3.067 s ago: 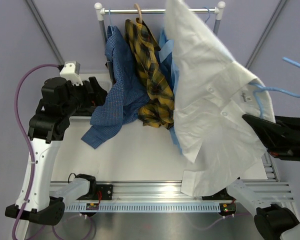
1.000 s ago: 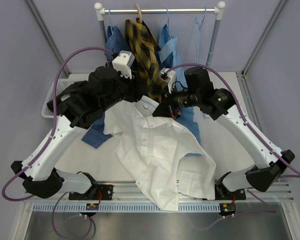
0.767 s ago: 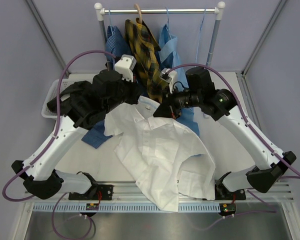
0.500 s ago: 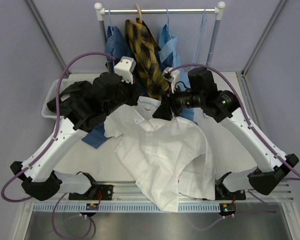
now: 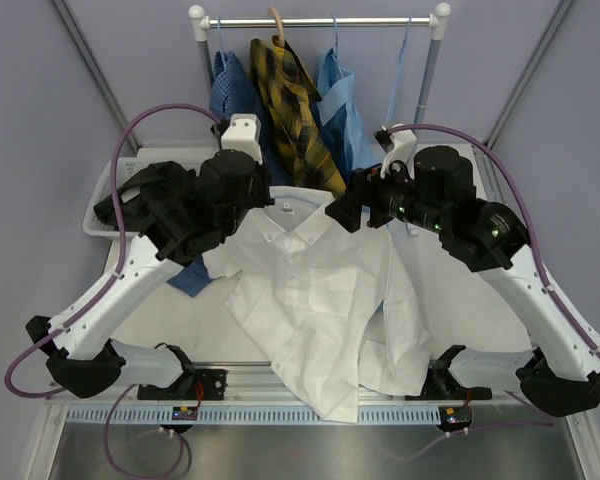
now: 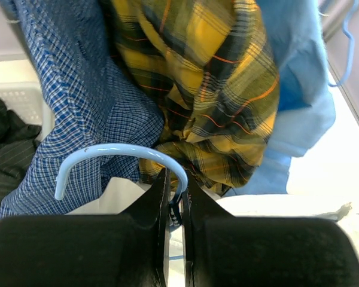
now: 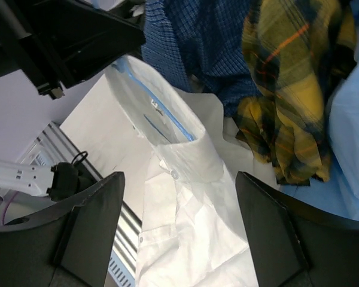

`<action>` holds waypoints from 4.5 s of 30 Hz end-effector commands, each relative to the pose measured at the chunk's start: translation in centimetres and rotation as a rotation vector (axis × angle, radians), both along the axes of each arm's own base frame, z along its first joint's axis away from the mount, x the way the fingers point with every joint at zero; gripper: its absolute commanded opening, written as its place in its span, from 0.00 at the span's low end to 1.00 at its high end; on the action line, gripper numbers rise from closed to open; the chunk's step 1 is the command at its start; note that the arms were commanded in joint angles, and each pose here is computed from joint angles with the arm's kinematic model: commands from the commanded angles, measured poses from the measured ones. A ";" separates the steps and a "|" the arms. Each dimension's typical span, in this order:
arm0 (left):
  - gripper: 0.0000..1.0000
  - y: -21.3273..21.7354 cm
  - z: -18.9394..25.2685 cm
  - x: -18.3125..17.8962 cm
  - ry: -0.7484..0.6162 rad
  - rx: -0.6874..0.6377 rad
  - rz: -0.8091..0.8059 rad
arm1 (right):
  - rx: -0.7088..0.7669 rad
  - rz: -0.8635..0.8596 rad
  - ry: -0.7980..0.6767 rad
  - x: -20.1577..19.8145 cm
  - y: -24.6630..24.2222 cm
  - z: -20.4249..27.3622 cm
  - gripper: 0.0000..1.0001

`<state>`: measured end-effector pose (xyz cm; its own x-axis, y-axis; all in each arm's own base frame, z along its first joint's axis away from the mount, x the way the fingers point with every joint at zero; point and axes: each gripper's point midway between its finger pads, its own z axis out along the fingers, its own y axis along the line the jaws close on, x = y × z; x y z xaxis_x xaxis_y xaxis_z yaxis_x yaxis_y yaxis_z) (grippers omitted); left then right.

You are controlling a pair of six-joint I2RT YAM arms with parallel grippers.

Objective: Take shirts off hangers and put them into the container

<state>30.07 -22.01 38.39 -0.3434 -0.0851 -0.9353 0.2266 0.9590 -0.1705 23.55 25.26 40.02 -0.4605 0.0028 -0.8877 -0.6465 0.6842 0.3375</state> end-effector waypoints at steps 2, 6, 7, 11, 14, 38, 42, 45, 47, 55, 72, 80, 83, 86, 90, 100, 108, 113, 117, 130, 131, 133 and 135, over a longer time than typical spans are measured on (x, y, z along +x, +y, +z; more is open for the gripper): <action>0.00 0.5 2.1 1.3 -0.065 -0.104 0.144 | -0.034 -0.263 0.085 1.8 -1.1 -1.3 0.79; 0.00 -0.3 2.1 1.4 -0.066 -0.101 0.135 | -0.044 -0.361 0.087 2.6 -0.4 -1.5 0.78; 0.00 -0.3 2.1 1.4 -0.065 -0.100 0.135 | -0.044 -0.370 0.086 2.8 -0.2 -1.6 0.78; 0.00 -0.4 2.1 1.1 -0.068 -0.096 0.133 | -0.054 -0.421 0.057 3.8 0.0 -1.3 0.67; 0.00 0.0 2.1 1.0 -0.071 -0.098 0.146 | -0.073 -0.446 0.052 4.3 0.2 -1.5 0.61; 0.00 3.8 3.9 0.1 -0.146 -0.050 0.231 | -0.161 -0.512 0.030 3.9 -2.4 -3.3 0.00; 0.00 3.8 3.5 -0.7 -0.147 -0.020 0.167 | -0.186 -0.554 0.015 3.3 -5.0 -2.9 0.00; 0.00 4.4 3.7 -1.7 -0.160 -0.013 0.133 | -0.211 -0.596 0.000 3.2 -7.3 -3.1 0.00; 0.00 5.6 3.9 -2.5 -0.173 -0.011 0.135 | -0.228 -0.618 0.007 3.3 -8.6 -3.8 0.00; 0.00 10.2 4.1 -3.1 -0.213 0.059 0.250 | -0.235 -0.647 -0.003 2.3 -12.0 -4.3 0.00; 0.00 14.0 2.9 -2.4 -0.159 -0.095 0.338 | -0.183 -0.473 -0.050 0.1 -11.8 -6.7 0.00; 0.00 9.1 3.3 -2.0 -0.106 -0.222 0.150 | -0.089 -0.316 -0.013 1.3 -6.7 -8.8 0.00; 0.00 7.3 4.6 -2.3 -0.101 -0.332 0.079 | -0.019 -0.216 0.023 1.3 -3.8 -9.3 0.00; 0.00 6.2 6.2 -2.7 -0.114 -0.387 0.024 | 0.026 -0.140 0.065 1.3 -1.6 -10.8 0.00; 0.00 6.0 8.2 -3.6 -0.153 -0.433 -0.019 | 0.023 -0.098 0.112 1.2 -0.4 -12.6 0.00; 0.00 6.7 7.1 -3.8 -0.197 -0.336 -0.036 | -0.134 -0.100 0.006 -0.1 -3.6 -10.6 0.59; 0.00 8.8 5.2 -3.0 -0.239 -0.129 0.020 | -0.304 -0.060 -0.121 -3.7 -8.9 -4.8 0.79; 0.00 7.6 4.4 -2.5 -0.219 -0.093 -0.034 | -0.294 0.062 -0.182 -5.7 -8.5 -1.5 0.85; 0.00 5.9 4.7 -2.8 -0.202 -0.131 -0.110 | -0.244 0.232 -0.154 -6.9 -5.6 -0.5 0.87; 0.00 0.2 3.6 -3.2 -0.150 -0.109 -0.236 | -0.292 0.439 -0.149 -3.0 2.6 -1.7 0.83; 0.00 0.2 3.6 -3.1 -0.149 -0.108 -0.235 | -0.295 0.456 -0.142 -3.1 3.0 -2.0 0.82; 0.00 0.2 3.8 -3.0 -0.154 -0.105 -0.233 | -0.302 0.485 -0.116 -3.3 3.8 -3.0 0.80; 0.00 0.1 4.0 -3.1 -0.156 -0.108 -0.234 | -0.299 0.504 -0.109 -3.5 4.3 -3.4 0.74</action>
<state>26.95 -21.71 38.55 -0.3056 -0.0601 -0.9503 0.4481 0.8715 -0.1992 21.49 29.08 35.84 -0.3290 -0.4224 -0.8446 -0.8910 0.4351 0.1295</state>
